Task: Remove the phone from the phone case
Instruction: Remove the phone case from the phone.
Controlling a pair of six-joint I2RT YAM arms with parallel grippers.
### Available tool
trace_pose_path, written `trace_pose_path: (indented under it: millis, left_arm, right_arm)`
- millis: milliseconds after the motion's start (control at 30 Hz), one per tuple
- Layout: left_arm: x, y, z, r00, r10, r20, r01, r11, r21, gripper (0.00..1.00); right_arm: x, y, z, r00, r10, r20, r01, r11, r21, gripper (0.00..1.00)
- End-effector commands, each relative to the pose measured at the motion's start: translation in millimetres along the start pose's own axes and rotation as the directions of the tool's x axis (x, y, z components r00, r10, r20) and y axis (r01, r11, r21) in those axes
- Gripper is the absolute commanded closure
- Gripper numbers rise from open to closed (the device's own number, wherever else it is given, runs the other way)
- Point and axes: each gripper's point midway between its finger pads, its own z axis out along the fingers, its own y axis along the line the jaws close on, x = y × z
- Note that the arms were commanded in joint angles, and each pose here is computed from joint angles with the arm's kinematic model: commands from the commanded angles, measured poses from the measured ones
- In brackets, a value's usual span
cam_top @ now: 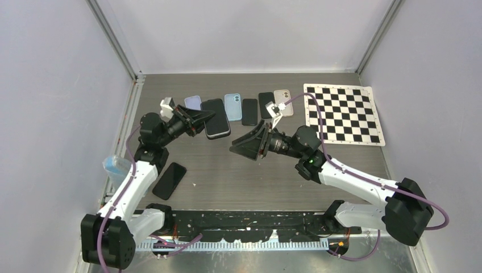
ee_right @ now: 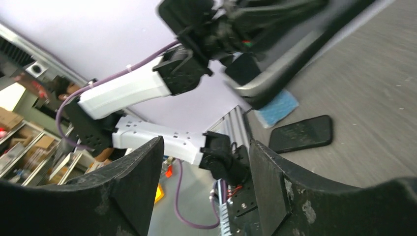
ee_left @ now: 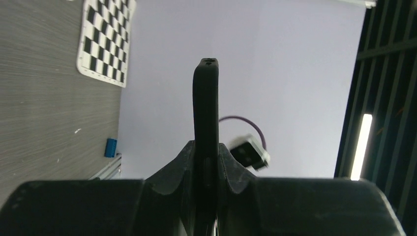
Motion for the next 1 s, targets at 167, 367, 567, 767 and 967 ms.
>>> trace_pose_path:
  millis: [167,367,567,767,967]
  left_arm:
    - [-24.5,13.7,-9.9,0.981,-0.039,0.192,0.038,0.999,0.008,1.00]
    - [-23.6,17.3,-15.0,0.976,-0.069,0.208,0.070,0.998,0.006,1.00]
    - [-20.7,18.6,-15.4,0.976,-0.102,0.193,0.102,0.995,0.009,1.00]
    - [-14.4,14.7,-23.5,0.974,-0.119,0.194,0.119,0.993,0.014,1.00]
    - [-3.9,1.7,-27.9,0.982,-0.101,0.157,0.096,0.995,0.036,1.00]
  right_arm:
    - [-29.9,53.8,11.4,0.996,0.012,0.092,0.000,0.991,-0.132,0.40]
    - [-36.3,33.6,22.4,0.991,0.050,0.123,-0.044,0.998,-0.050,0.41]
    - [-33.8,17.8,32.2,0.989,0.074,0.127,-0.074,0.997,-0.008,0.42]
    - [-25.5,5.0,37.7,0.989,0.093,0.117,-0.097,0.995,0.025,0.42]
    - [-19.5,-13.5,41.1,0.990,0.088,0.113,-0.098,0.991,0.089,0.42]
